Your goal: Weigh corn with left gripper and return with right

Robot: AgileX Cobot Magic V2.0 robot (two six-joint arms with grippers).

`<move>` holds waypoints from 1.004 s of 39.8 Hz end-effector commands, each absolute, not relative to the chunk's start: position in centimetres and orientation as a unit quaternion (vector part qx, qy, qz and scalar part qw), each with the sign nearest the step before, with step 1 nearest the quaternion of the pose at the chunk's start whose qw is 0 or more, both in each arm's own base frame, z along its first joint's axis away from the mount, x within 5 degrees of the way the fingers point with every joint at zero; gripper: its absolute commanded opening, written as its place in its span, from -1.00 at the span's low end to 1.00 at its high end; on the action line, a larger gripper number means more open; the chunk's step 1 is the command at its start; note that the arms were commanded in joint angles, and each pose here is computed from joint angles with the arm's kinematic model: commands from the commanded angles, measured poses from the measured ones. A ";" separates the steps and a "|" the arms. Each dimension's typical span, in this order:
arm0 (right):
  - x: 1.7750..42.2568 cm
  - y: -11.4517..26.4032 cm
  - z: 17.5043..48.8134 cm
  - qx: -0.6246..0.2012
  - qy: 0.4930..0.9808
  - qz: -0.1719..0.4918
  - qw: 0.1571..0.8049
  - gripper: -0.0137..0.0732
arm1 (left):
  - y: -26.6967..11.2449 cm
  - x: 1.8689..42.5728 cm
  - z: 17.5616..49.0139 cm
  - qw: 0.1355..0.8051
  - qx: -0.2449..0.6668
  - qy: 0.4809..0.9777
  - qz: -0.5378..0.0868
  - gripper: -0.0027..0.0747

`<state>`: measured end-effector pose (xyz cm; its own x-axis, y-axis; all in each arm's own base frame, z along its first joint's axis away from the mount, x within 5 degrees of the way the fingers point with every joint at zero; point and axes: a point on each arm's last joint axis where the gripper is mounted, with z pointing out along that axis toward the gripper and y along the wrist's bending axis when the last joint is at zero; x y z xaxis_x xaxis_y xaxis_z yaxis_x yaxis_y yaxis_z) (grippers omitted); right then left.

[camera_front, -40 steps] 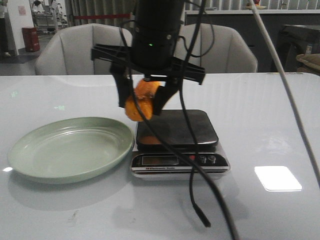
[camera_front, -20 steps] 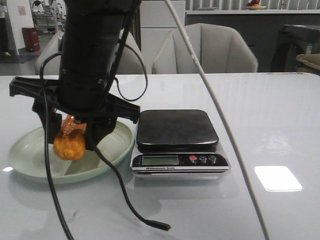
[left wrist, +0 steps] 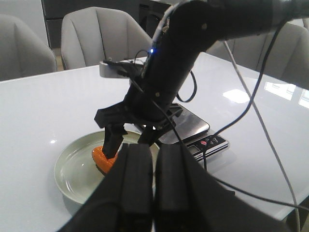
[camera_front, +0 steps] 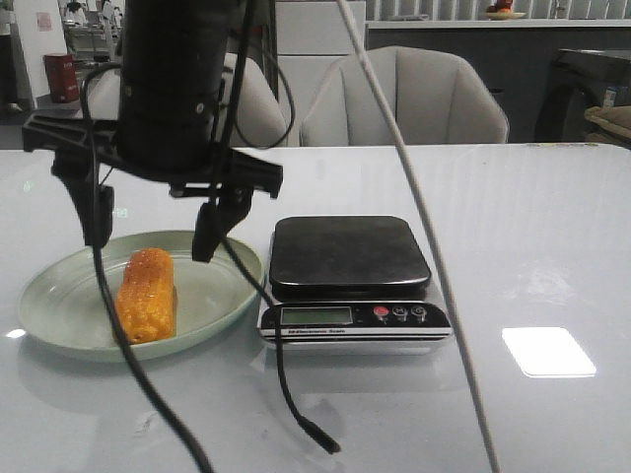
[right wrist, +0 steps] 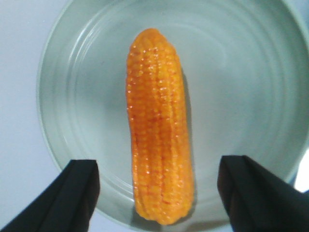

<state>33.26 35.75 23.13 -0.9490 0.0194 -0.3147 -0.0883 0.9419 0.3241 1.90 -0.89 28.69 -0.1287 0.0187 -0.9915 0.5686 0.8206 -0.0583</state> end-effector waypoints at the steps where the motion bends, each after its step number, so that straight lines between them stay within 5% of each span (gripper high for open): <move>1: 33.2 33.8 29.8 -0.066 0.959 0.182 0.205 0.70 | -0.9 1.8 30.1 0.658 0.198 0.688 -0.233 -0.64; 17: 34.1 26.9 34.4 -0.220 0.948 0.138 0.185 0.70 | -0.9 1.8 30.1 0.658 0.198 0.688 -0.233 -0.64; 32: 33.5 18.3 35.8 -0.188 0.954 0.112 0.207 0.70 | -0.9 1.8 30.1 0.658 0.198 0.688 -0.233 -0.64; 40: 29.4 14.9 35.2 -0.167 0.943 0.119 0.261 0.70 | -0.9 1.8 30.1 0.658 0.198 0.688 -0.233 -0.64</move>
<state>31.76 16.35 32.16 -0.8803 -0.2875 -0.3774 -0.3580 0.9246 0.1305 1.90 -0.89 28.69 -0.1287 0.0187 -0.9915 0.5686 0.8206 -0.0583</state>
